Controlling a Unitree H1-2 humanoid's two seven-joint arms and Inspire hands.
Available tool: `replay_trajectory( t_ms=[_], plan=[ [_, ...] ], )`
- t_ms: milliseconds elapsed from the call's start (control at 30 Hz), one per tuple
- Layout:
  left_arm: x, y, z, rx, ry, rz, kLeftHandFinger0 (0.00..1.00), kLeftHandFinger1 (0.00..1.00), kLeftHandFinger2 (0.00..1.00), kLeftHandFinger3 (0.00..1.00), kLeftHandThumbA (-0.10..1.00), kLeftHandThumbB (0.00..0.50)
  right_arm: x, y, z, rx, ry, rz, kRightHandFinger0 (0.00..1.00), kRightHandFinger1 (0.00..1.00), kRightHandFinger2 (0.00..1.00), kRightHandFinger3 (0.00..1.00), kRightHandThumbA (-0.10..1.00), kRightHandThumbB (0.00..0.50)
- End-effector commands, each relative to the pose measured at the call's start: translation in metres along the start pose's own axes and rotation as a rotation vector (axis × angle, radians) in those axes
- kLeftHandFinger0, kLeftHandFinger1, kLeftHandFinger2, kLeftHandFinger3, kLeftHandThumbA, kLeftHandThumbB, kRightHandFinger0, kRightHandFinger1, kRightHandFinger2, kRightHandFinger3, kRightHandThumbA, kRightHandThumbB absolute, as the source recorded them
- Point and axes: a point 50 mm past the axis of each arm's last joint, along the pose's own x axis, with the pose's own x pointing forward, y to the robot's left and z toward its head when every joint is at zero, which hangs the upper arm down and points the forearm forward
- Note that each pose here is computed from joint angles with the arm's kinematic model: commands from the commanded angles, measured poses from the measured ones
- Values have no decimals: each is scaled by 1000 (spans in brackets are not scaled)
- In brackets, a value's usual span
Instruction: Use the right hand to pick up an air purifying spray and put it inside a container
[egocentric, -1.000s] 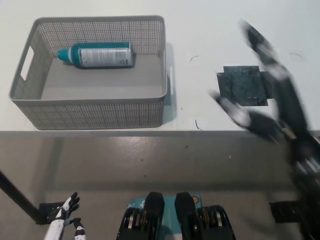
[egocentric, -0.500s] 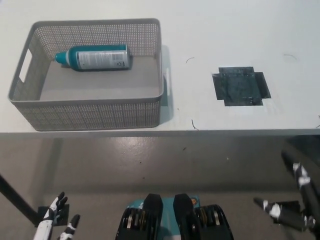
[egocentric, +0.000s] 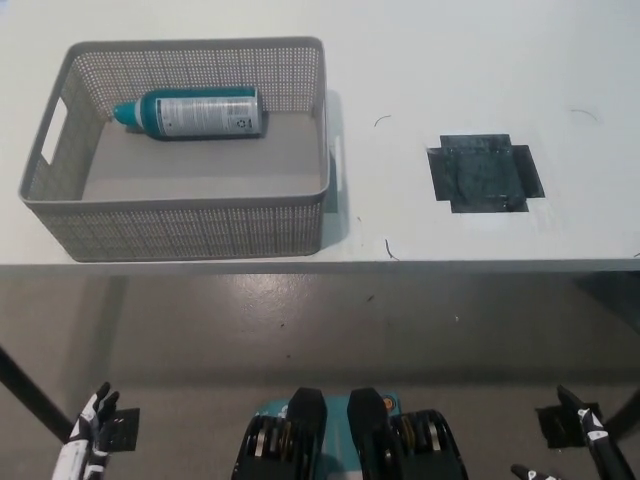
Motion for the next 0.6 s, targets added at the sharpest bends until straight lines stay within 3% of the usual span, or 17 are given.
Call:
replay_trajectory(
  t_ms=[0,333,433,533,567],
  plan=[
    [0,9,4,-26,-53,25,983,1000,1000,1000,1000,500,9,-4,11,7,-111,8,1000,1000,1000,1000,1000,499],
    [-5,21,0,-33,-33,58,1000,1000,1000,1000,962,500,8,-2,10,1,-105,26,1000,1000,1000,1000,967,500],
    [-4,22,1,-35,-58,23,1000,1000,1000,1000,884,500,9,-2,11,8,-110,28,1000,1000,1000,1000,898,500],
    [-5,22,2,-6,-82,-6,1000,1000,1000,1000,884,500,8,-3,11,12,-111,29,1000,1000,1000,1000,667,500],
    [-5,22,2,-6,-82,-6,1000,1000,1000,1000,884,500,8,-3,11,12,-111,29,1000,1000,1000,1000,667,500]
  ],
)
